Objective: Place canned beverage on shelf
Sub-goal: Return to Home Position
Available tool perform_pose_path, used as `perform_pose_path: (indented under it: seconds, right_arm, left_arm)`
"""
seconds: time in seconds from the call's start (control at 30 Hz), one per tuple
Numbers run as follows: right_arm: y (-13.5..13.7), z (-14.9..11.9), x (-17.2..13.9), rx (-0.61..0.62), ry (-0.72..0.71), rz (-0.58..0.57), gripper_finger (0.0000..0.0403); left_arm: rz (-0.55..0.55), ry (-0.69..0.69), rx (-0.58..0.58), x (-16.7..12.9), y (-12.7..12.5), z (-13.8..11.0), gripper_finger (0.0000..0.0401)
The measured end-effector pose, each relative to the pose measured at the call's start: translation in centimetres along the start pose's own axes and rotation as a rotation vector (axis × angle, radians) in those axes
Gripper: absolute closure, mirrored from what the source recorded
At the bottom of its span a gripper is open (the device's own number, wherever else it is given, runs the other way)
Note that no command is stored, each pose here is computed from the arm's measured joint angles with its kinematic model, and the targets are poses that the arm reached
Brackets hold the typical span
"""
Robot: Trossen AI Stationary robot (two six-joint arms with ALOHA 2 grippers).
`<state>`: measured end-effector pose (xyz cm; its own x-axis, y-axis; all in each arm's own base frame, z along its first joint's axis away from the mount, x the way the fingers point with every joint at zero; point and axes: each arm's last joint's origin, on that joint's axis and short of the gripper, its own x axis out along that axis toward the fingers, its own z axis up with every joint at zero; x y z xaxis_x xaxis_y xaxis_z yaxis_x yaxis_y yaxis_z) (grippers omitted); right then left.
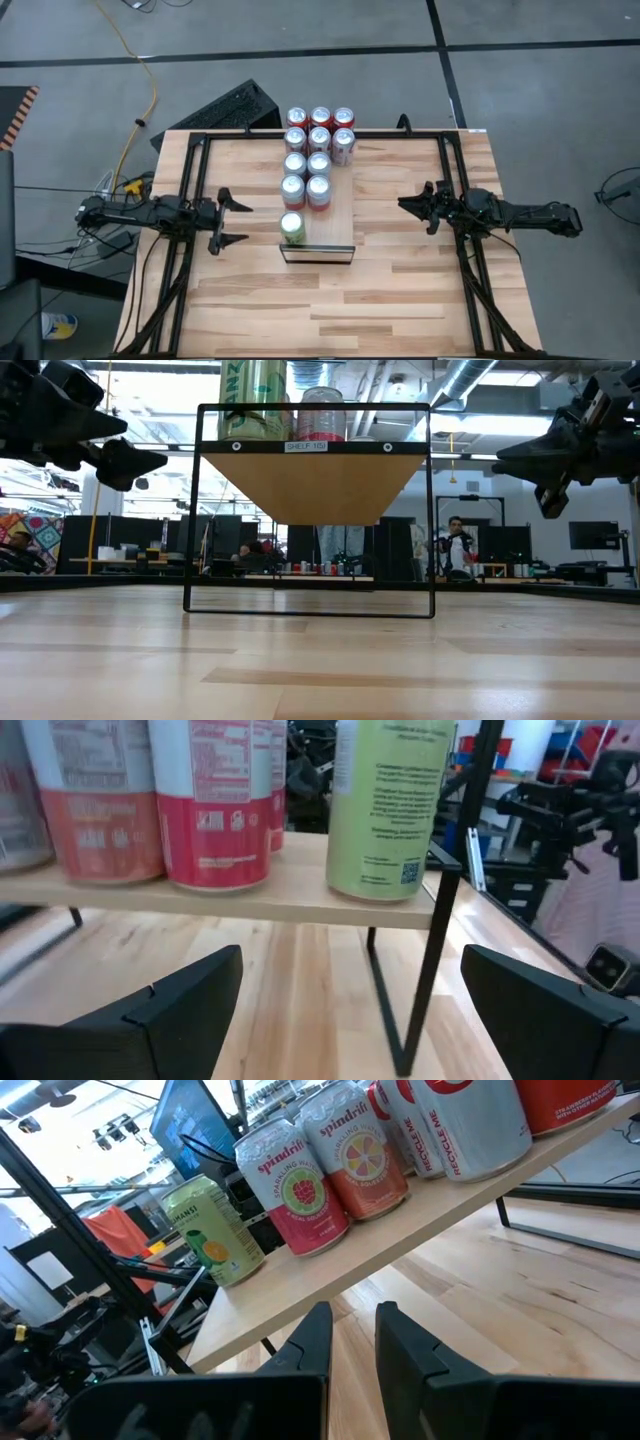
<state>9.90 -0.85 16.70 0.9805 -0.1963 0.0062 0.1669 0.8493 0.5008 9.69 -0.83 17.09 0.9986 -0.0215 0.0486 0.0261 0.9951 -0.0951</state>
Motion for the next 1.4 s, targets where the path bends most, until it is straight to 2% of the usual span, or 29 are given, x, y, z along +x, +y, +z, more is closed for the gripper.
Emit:
perform_pose_path:
  seconds: [0.2,0.5,1.4]
  right_arm:
    - [0.00,0.00,0.00,0.000,0.000,0.000,0.0340]
    - [0.00,0.00,0.00,0.000,0.000,0.000,0.0340]
    - [0.00,-0.01,0.00,0.000,0.000,0.000,0.0340]
  left_arm:
    - [0.000,0.001,-0.105,0.00,0.00,-0.02,0.0038]
    - [0.000,0.002,-0.042,0.01,0.00,-0.06,0.0038]
    - [0.000,0.004,-0.049,0.02,0.01,-0.13,0.0038]
